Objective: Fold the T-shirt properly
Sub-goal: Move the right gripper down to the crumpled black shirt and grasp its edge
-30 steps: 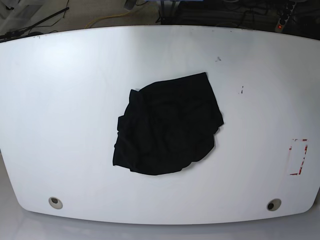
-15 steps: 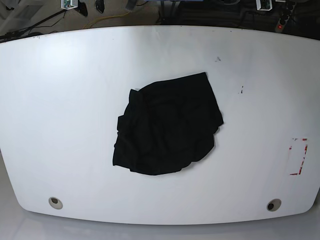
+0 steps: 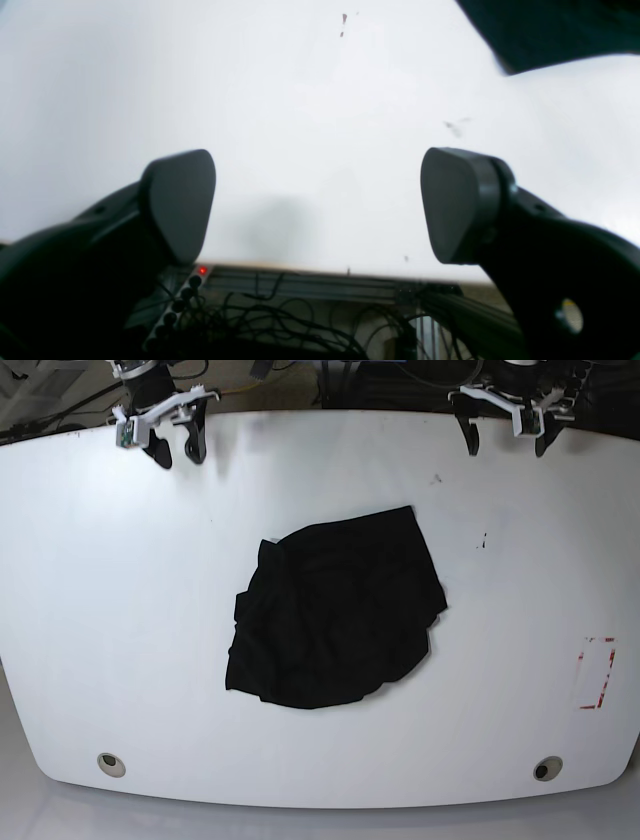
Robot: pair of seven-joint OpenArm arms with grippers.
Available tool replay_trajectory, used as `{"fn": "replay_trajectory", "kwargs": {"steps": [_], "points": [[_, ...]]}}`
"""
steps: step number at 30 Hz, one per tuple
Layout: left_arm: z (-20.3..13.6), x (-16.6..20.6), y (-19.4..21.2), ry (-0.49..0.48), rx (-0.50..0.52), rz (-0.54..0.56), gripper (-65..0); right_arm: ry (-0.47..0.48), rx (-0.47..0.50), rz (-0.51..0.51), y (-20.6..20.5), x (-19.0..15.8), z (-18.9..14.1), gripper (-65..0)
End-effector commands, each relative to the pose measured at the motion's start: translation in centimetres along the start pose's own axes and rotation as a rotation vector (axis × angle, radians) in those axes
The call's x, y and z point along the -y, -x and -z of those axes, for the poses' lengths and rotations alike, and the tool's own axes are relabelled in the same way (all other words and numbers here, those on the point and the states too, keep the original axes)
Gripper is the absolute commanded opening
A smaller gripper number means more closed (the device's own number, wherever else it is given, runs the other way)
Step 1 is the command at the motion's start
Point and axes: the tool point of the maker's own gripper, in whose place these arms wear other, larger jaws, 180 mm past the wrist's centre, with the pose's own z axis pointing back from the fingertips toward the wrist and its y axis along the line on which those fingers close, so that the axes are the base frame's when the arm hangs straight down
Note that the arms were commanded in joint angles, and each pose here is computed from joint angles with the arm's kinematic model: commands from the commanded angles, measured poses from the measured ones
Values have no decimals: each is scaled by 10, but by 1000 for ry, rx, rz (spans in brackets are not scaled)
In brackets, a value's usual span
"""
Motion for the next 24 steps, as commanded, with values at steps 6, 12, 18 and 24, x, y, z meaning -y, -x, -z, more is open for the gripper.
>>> {"fn": "replay_trajectory", "kwargs": {"steps": [6, 12, 18, 24], "points": [[25, 1, -21, -9, 18, -11, -29, -59, 26, 36, -37, -4, 35, -281], [36, 0, -26, -13, 7, -17, -31, -134, 14, 80, -70, -15, 67, -184], [39, 0, -22, -18, -27, -22, -31, -242, 1, 85, -103, -33, 93, -184], [40, -1, -23, -18, -23, -17, -31, -254, -36, 108, -101, -30, 121, -184]]}}
